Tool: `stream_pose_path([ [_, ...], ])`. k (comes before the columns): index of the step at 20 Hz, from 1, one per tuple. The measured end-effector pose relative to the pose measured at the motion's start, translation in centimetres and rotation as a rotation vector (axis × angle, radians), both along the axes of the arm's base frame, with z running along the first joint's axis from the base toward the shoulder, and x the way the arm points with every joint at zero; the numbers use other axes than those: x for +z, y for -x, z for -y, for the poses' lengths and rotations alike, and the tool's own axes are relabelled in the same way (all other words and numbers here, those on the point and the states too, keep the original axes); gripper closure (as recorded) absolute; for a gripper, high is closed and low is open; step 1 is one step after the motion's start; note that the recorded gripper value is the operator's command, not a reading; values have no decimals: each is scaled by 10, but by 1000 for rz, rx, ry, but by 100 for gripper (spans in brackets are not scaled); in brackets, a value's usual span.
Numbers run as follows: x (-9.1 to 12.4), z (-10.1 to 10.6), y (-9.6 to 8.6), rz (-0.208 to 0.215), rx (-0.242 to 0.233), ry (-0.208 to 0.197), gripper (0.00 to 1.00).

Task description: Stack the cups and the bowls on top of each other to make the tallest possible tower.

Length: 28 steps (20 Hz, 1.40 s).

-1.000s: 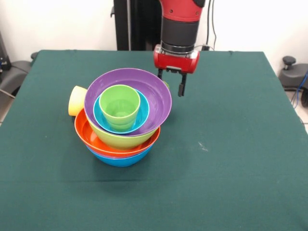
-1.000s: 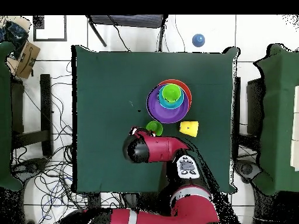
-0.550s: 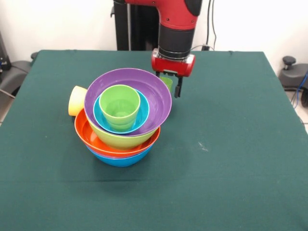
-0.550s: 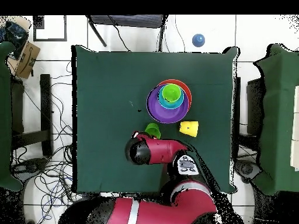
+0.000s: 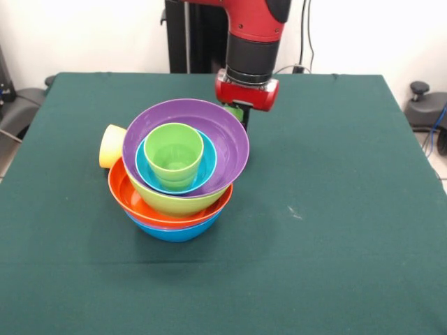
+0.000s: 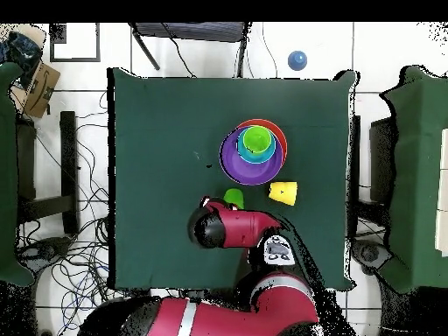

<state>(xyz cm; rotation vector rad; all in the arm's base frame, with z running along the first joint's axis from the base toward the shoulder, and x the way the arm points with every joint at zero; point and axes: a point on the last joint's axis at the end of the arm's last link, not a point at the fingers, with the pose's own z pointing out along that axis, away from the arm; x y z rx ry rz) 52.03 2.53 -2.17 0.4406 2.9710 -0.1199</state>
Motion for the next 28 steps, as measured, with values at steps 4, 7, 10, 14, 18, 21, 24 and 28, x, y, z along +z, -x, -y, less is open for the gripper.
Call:
stream_pose_path([
  [4, 1, -1, -2, 8, -13, -3, 100],
  [7, 3, -1, 0, 8, -19, -4, 100],
  [10, 12, -2, 2, 11, -27, -6, 100],
  [14, 37, -4, 6, 25, -46, -8, 100],
  [18, 64, -5, 9, 28, -71, -10, 100],
  [21, 79, -6, 11, 9, -104, -21, 100],
  [24, 101, -9, 17, -48, -173, -53, 100],
  [28, 117, -8, 22, -105, -221, -82, 100],
])
